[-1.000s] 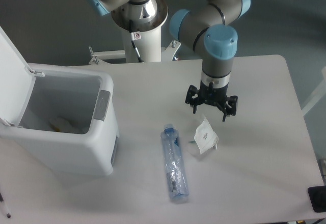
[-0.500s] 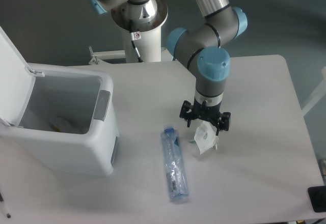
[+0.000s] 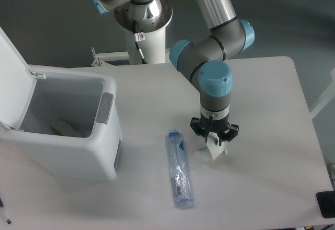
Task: Place the trash in the trash can
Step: 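Grasp the white tissue and lift it toward the trash bin, then carry the tissue over the bin opening and open the gripper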
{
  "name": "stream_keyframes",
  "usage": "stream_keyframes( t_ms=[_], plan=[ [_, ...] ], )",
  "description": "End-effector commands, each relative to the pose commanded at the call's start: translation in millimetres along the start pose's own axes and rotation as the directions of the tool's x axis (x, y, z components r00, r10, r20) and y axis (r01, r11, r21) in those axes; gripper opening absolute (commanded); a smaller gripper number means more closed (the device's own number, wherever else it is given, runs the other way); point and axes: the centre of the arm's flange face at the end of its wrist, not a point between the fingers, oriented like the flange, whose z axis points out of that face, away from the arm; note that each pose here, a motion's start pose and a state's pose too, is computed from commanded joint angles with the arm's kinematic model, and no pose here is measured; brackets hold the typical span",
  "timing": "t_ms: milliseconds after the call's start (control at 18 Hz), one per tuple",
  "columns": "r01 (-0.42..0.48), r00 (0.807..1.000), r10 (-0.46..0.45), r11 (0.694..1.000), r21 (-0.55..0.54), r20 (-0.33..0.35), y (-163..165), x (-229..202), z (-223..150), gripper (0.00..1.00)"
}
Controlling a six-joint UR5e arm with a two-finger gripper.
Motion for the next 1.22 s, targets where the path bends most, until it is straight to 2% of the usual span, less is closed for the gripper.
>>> stream_keyframes(
  t_ms=[167, 389, 556, 667, 778, 944, 1056, 1222],
  plan=[
    [0.038, 0.999, -0.038, 0.997, 0.065, 0.002, -13, -7, -26, 0.0],
    [0.129, 0.992, -0.123, 0.969, 0.211, -0.04, -25, -6, -90, 0.0],
    [0.178, 0.984, -0.17, 0.929, 0.323, -0.055, -29, 0, -154, 0.0],
    [0.228, 0.973, -0.191, 0.874, 0.43, -0.128, -30, 13, -209, 0.0],
    [0.251, 0.965, -0.171, 0.824, 0.509, -0.199, -27, 33, -255, 0.0],
    [0.268, 0.953, -0.126, 0.773, 0.575, -0.274, -28, 74, -305, 0.0],
    [0.27, 0.947, -0.098, 0.763, 0.588, -0.307, -31, 107, -324, 0.0],
    [0.235, 0.938, -0.027, 0.781, 0.579, -0.344, -42, 164, -328, 0.0]
  ],
)
